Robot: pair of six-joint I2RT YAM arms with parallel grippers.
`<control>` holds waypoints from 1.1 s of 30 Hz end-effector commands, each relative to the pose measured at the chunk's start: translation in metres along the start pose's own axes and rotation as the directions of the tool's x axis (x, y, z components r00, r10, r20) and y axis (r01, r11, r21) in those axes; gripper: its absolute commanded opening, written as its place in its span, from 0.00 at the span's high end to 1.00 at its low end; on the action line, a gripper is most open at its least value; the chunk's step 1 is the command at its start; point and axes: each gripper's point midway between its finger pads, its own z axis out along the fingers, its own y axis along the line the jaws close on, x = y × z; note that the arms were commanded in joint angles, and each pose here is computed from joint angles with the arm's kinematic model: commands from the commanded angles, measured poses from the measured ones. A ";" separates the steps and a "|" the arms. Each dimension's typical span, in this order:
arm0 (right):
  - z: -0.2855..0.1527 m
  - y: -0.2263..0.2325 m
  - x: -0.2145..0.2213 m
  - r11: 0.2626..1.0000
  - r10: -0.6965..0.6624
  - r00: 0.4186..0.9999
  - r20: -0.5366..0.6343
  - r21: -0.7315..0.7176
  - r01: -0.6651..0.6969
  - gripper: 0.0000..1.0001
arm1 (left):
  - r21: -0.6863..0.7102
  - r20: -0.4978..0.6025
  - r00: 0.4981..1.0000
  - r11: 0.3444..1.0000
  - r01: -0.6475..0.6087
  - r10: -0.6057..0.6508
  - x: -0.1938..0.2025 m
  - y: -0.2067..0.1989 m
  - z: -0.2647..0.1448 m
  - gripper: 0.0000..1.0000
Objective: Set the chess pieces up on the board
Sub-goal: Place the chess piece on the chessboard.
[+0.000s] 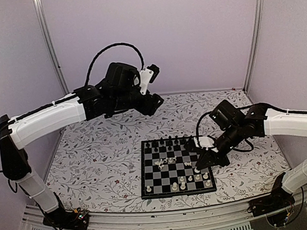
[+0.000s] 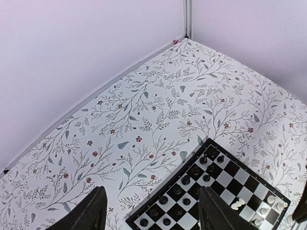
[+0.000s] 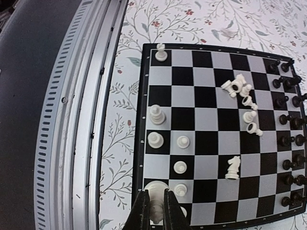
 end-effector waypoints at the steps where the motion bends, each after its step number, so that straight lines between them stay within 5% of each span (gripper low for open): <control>1: 0.018 0.007 0.013 0.996 -0.090 0.993 -0.071 0.016 0.091 1.00 | -0.038 0.013 1.000 0.999 0.028 -0.028 0.003 0.031 0.005 0.33; 10: 0.050 0.015 0.023 0.994 -0.105 0.987 -0.121 -0.029 0.103 1.00 | -0.180 0.020 1.000 0.984 -0.010 0.013 0.031 0.062 -0.007 0.30; 33: 0.080 0.010 0.033 0.995 -0.098 0.971 -0.218 -0.041 0.091 0.99 | -0.147 -0.044 0.998 0.988 -0.042 0.035 0.050 0.058 0.002 0.27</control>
